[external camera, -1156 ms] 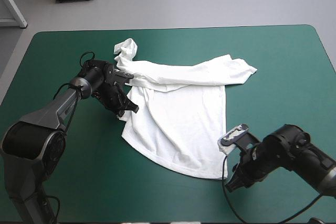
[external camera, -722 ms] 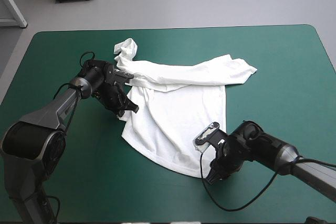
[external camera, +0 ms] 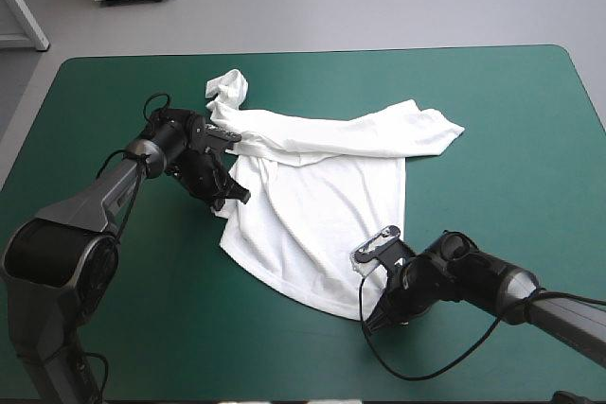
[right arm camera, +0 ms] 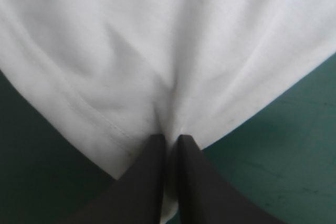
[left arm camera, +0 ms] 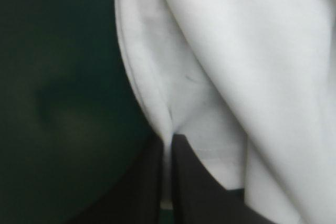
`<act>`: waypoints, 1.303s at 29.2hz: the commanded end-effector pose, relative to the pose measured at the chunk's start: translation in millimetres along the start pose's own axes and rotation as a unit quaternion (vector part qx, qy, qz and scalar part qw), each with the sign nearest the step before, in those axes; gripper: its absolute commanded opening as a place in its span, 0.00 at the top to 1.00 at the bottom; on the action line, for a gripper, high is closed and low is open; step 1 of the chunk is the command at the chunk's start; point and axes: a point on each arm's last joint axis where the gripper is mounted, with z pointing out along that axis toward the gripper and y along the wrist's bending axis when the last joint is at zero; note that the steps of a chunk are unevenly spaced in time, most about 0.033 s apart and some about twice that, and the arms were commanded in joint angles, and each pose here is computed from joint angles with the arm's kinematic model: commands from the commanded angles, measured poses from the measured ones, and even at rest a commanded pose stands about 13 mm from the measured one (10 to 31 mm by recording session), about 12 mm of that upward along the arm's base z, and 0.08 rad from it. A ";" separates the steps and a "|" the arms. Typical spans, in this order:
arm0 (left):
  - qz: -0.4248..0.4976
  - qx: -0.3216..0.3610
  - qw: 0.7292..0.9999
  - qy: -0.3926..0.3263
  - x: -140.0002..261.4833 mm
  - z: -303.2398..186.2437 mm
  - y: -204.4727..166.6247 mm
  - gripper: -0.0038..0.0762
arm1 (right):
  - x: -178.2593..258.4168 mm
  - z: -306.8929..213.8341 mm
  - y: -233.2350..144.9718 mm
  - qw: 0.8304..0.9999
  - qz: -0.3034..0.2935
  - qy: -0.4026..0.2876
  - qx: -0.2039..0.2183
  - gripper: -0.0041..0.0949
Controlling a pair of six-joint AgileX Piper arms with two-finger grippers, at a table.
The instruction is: Fold the cloth
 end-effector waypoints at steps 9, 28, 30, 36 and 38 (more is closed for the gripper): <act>0.008 0.005 0.999 -0.040 -1.4 -43.1 -5.9 0.98 | -9.4 -18.0 -1.2 0.999 0.015 0.040 0.015 0.98; 0.061 -0.022 0.899 -0.432 56.1 -328.0 -47.5 0.98 | -48.4 -310.6 -45.0 0.891 0.035 -0.333 0.307 0.98; 0.070 -0.019 0.876 -0.478 71.4 -354.9 -54.8 0.98 | -42.1 -341.1 -47.2 0.866 0.034 -0.375 0.329 0.98; 0.101 -0.006 0.797 -0.595 115.1 -417.6 -74.8 0.98 | -13.1 -422.4 -47.7 0.779 0.046 -0.516 0.354 0.98; 0.110 0.001 0.765 -0.634 128.9 -434.6 -81.2 0.98 | -1.9 -443.4 -46.6 0.749 0.040 -0.555 0.360 0.98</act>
